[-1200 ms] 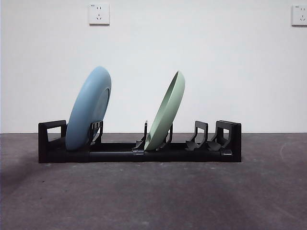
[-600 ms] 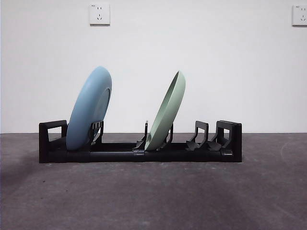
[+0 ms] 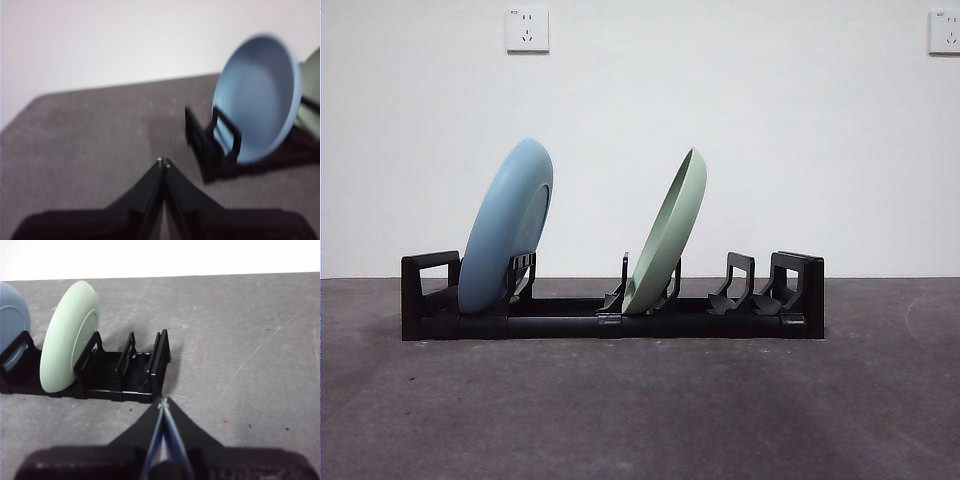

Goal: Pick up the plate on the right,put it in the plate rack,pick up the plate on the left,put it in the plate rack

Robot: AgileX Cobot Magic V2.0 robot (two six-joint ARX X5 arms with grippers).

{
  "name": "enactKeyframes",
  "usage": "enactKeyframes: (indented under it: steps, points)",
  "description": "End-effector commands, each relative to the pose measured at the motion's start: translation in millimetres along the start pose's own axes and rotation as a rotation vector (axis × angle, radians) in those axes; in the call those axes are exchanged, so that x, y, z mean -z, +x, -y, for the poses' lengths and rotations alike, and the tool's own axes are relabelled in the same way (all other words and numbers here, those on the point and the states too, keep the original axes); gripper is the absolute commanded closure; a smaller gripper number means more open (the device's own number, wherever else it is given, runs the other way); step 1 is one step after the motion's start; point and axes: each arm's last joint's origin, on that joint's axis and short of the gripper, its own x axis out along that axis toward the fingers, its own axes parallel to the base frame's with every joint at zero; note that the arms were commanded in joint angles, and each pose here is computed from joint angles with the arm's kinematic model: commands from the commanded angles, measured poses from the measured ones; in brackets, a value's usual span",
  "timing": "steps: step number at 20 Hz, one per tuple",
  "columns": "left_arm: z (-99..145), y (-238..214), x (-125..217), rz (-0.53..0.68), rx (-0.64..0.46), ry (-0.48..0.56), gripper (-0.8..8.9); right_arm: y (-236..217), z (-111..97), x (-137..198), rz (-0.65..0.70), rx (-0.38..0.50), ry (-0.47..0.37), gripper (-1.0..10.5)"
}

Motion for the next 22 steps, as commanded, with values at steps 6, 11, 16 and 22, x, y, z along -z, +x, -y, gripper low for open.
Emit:
enactKeyframes:
  steps: [6, 11, 16, 22]
  points:
    - [2.1, 4.3, 29.7, -0.049, 0.007, -0.026, 8.16, 1.3, 0.1, 2.9, -0.006, -0.001, 0.006, 9.4]
    - [2.4, 4.6, 34.1, -0.081, 0.009, -0.027, 8.16, 1.3, 0.1, 2.9, -0.006, -0.001, 0.006, 9.4]
    - [2.4, 4.6, 34.1, -0.081, 0.009, -0.027, 8.16, 1.3, 0.1, 2.9, -0.006, -0.001, 0.006, 9.4]
    - [2.4, 4.6, 34.1, -0.081, 0.009, -0.027, 8.16, 1.3, 0.1, 2.9, -0.006, -0.001, 0.006, 9.4]
